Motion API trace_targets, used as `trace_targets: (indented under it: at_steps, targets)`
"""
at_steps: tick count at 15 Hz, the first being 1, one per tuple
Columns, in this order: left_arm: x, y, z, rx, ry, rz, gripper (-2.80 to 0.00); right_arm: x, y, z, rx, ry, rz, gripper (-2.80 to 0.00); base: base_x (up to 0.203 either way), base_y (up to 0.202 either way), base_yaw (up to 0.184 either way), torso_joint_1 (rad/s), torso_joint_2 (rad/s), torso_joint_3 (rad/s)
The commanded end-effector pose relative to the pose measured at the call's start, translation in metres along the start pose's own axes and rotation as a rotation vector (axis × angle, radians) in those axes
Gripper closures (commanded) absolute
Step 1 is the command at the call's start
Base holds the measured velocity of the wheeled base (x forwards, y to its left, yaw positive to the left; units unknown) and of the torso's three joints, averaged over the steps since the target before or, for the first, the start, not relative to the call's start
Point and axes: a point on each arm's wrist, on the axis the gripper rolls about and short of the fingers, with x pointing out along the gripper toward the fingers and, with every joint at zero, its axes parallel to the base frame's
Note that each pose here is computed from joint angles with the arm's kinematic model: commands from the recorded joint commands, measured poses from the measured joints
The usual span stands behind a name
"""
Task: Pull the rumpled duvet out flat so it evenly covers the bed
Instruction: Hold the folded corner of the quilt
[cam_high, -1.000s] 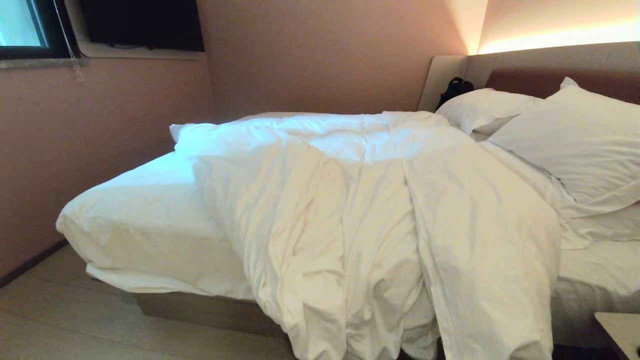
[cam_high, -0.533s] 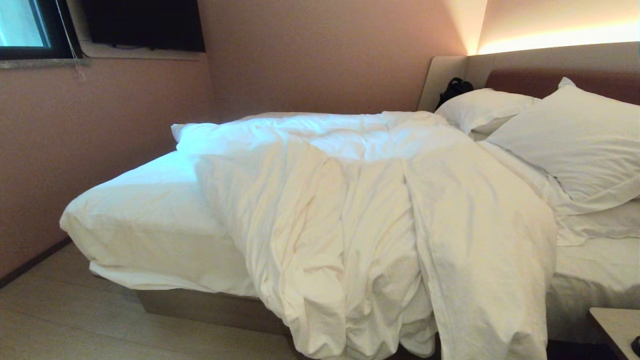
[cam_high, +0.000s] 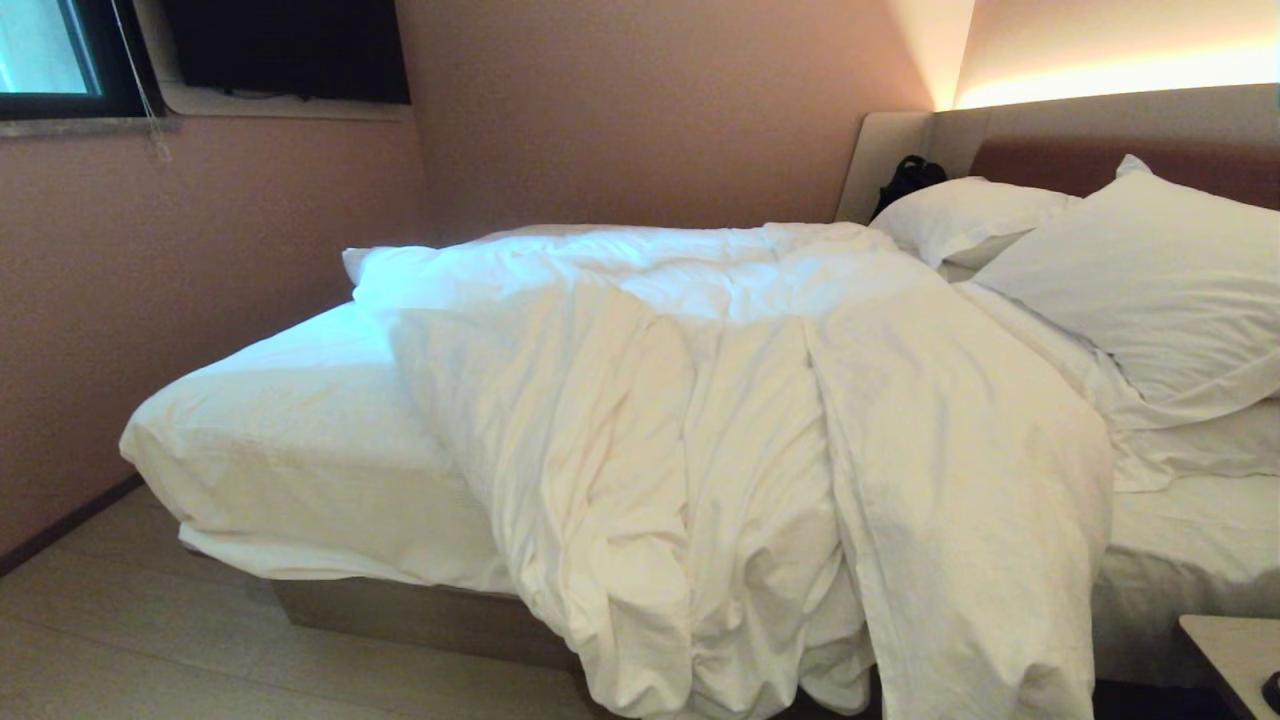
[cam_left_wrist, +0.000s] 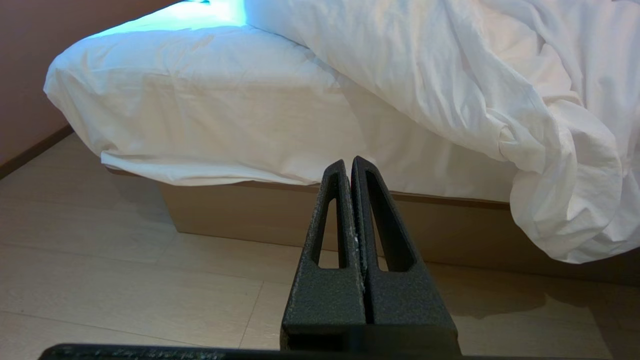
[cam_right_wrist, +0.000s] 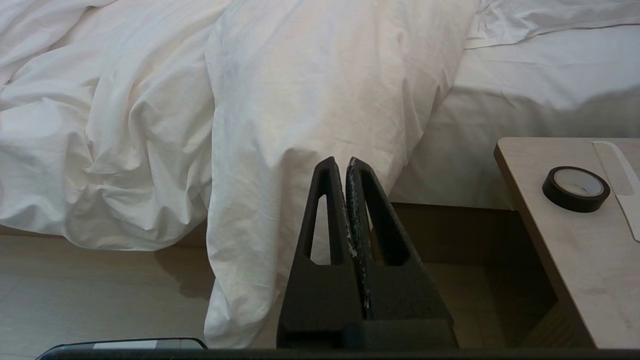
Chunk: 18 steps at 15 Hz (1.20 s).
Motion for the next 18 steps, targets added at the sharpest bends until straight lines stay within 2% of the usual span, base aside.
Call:
trace_targets:
  at_steps: [1,16,18]
  targets:
    - [0.0000,0.0000,0.0000,0.000,0.000,0.000,0.00,0.0002,0.0000,-0.0002,0.000,0.001,0.000,0.00,0.000,0.000,0.000,0.000,0.00,0.000]
    - [0.0000,0.0000,-0.0002,0.000,0.002,0.001,0.00,0.0004,0.0000,-0.0006,0.001,0.003,0.000,0.00,0.000,0.000,0.000,0.000,0.00,0.000]
    - [0.0000,0.0001,-0.0004,-0.003,0.003,0.003,0.00,0.0004,0.0000,-0.0004,-0.002,0.001,0.000,0.00,0.001,0.132,-0.011,0.002,0.01,0.005]
